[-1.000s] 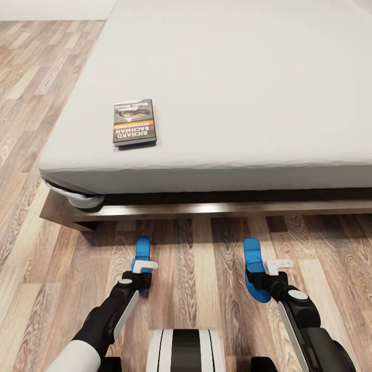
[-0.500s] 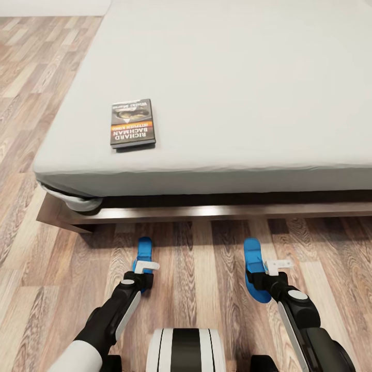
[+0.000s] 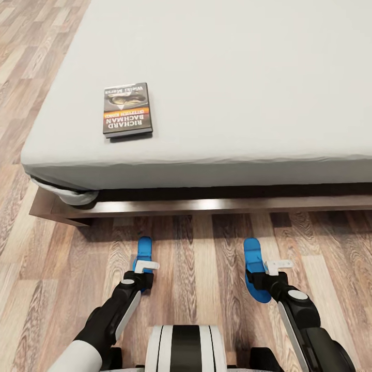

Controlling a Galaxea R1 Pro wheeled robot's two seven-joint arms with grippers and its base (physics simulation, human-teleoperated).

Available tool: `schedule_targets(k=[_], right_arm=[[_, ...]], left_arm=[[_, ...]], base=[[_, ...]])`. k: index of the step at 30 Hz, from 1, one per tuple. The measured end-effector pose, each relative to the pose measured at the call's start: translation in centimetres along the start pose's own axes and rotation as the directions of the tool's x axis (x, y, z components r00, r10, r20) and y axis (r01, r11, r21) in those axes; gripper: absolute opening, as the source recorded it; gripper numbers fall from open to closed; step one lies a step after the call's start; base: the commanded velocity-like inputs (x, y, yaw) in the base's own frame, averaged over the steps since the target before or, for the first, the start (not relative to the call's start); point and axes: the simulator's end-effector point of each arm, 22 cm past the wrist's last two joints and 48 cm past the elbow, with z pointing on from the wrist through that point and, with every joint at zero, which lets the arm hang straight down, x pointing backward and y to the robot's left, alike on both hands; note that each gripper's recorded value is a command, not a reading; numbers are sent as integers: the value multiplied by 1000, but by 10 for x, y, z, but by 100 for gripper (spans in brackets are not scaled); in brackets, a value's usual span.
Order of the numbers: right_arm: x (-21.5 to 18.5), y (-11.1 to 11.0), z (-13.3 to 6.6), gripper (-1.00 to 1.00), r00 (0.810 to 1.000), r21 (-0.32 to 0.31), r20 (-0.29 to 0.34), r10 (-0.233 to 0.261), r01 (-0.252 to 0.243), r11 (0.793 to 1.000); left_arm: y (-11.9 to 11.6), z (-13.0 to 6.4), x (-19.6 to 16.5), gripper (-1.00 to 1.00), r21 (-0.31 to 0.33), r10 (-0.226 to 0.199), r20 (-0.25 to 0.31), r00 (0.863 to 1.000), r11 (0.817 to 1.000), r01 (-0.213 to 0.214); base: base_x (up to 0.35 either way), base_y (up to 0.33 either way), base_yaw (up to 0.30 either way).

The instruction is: In the bedroom, move the book from the bed onto either nightstand, and place the two sandals side by side next to the bed.

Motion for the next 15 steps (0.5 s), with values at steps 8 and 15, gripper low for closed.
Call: schedule_targets(k=[8, 15], right_arm=[[0, 0, 0, -100, 1000, 1, 0, 2, -2, 1000], [-1, 0, 0, -100, 1000, -2, 2, 2, -2, 1000]], left_arm=[[0, 0, -1, -100, 0, 0, 2, 1000, 1000, 0], [-1, 0, -3, -100, 2, -4, 13, 1000, 1000, 4]], base=[[0, 0, 0], [154, 0, 0]])
